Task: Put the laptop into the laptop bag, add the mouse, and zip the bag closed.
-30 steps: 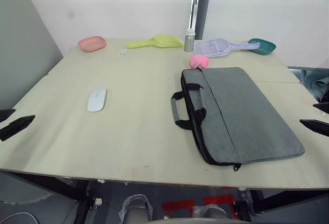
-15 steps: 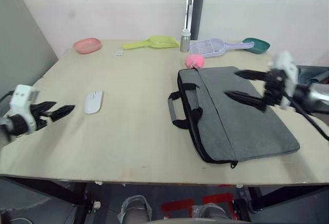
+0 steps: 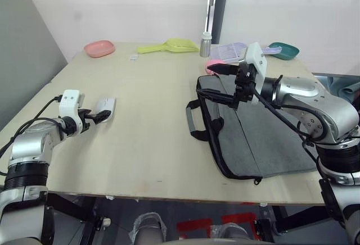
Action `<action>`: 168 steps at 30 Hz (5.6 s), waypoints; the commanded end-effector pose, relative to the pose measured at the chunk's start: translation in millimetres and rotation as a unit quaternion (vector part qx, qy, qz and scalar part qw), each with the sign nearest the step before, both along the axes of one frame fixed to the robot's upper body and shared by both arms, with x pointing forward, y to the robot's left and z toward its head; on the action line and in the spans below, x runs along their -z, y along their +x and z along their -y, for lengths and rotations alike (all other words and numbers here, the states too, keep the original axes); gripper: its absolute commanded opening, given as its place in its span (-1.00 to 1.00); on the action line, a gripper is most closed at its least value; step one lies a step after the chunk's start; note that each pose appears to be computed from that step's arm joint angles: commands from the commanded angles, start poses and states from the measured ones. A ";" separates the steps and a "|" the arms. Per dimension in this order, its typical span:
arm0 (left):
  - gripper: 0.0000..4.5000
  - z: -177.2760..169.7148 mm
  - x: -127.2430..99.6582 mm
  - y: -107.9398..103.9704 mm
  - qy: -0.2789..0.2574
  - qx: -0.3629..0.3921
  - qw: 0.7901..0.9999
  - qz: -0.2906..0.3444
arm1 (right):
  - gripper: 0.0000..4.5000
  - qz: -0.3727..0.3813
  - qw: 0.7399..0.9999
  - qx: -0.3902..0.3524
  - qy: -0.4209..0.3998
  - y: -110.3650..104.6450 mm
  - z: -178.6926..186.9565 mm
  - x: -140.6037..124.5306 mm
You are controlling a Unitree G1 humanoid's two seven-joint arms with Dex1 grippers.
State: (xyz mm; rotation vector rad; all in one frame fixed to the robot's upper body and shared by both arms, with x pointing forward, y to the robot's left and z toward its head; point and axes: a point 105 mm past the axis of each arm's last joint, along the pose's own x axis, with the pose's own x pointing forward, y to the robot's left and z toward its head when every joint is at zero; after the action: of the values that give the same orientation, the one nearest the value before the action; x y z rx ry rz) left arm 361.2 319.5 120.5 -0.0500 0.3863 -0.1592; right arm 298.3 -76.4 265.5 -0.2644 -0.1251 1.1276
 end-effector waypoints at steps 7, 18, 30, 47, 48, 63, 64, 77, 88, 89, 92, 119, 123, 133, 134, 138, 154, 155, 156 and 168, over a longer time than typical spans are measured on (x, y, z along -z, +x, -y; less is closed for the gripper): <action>1.00 4.4 7.1 36.8 0.025 -0.026 0.999 -0.008 | 0.98 0.025 1.000 -0.007 0.011 -10.0 -1.9 -10.9; 0.89 3.3 29.8 47.6 0.046 -0.043 0.997 -0.042 | 1.00 0.022 1.000 -0.007 0.016 -17.8 -1.7 -12.8; 0.28 12.0 -6.8 47.4 0.065 0.068 0.996 0.004 | 1.00 0.006 0.999 0.012 0.031 -19.5 1.6 -11.7; 0.28 105.1 -60.1 -60.3 0.020 0.547 0.837 -0.005 | 1.00 -0.243 0.930 0.276 0.008 16.3 18.1 85.6; 0.28 107.1 -60.8 -61.5 0.024 0.556 0.831 -0.005 | 1.00 -0.247 0.927 0.281 0.000 16.4 15.4 91.5; 0.28 120.6 -61.1 -63.5 0.039 0.579 0.814 0.013 | 1.00 -0.191 0.904 0.347 -0.161 26.3 26.7 156.5; 0.28 121.5 -61.6 -63.5 0.038 0.579 0.814 0.015 | 1.00 -0.181 0.903 0.350 -0.172 27.5 28.3 158.1; 0.28 128.4 -64.6 -65.8 0.042 0.585 0.809 0.025 | -0.55 -0.156 0.916 0.320 -0.187 28.6 27.5 157.8; 0.28 159.7 -52.2 -39.4 0.054 0.598 0.797 0.067 | -0.99 -0.175 0.940 0.286 -0.065 24.8 32.6 84.4; 0.28 163.5 -51.6 -36.9 0.053 0.600 0.795 0.071 | -0.99 -0.176 0.943 0.279 -0.053 23.2 32.8 76.3; 0.28 174.1 -50.1 -31.1 0.046 0.606 0.790 0.080 | -0.99 -0.176 0.949 0.262 -0.016 19.3 33.5 52.7; 0.28 331.7 -23.2 28.3 0.124 0.595 0.782 0.139 | -0.99 -0.167 0.959 0.225 0.039 4.9 44.1 17.5; 0.28 341.6 -18.2 30.8 0.142 0.590 0.783 0.137 | -0.99 -0.168 0.959 0.225 0.039 4.0 42.6 18.6; 0.28 352.3 -14.3 30.6 0.128 0.583 0.791 0.138 | -0.99 -0.168 0.957 0.234 0.035 4.3 46.7 19.2; 0.28 352.2 -13.6 30.5 0.128 0.582 0.791 0.138 | -0.99 -0.169 0.957 0.234 0.035 4.2 46.6 19.3; 0.28 356.1 -11.8 27.3 0.124 0.588 0.787 0.139 | -0.99 -0.170 0.958 0.231 0.034 4.1 45.4 20.0; 0.99 355.0 -45.7 24.3 0.032 0.585 0.789 0.185 | -1.00 -0.172 0.957 0.232 0.030 3.9 47.2 22.0; 0.99 351.3 -49.2 22.8 0.029 0.589 0.785 0.190 | -1.00 -0.173 0.957 0.232 0.029 3.8 47.6 22.0; 0.99 348.0 -51.8 20.7 0.026 0.594 0.780 0.193 | -1.00 -0.173 0.957 0.232 0.029 3.6 48.1 22.1; 0.99 270.4 -58.0 5.2 0.057 0.592 0.781 0.190 | -1.00 -0.176 0.956 0.232 0.028 3.0 51.0 22.5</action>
State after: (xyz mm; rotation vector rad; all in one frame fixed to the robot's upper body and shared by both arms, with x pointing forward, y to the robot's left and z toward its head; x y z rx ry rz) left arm 371.9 46.0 165.8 0.3529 0.0099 -1.3637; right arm 306.9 -128.5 228.3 -0.0125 0.2915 0.6695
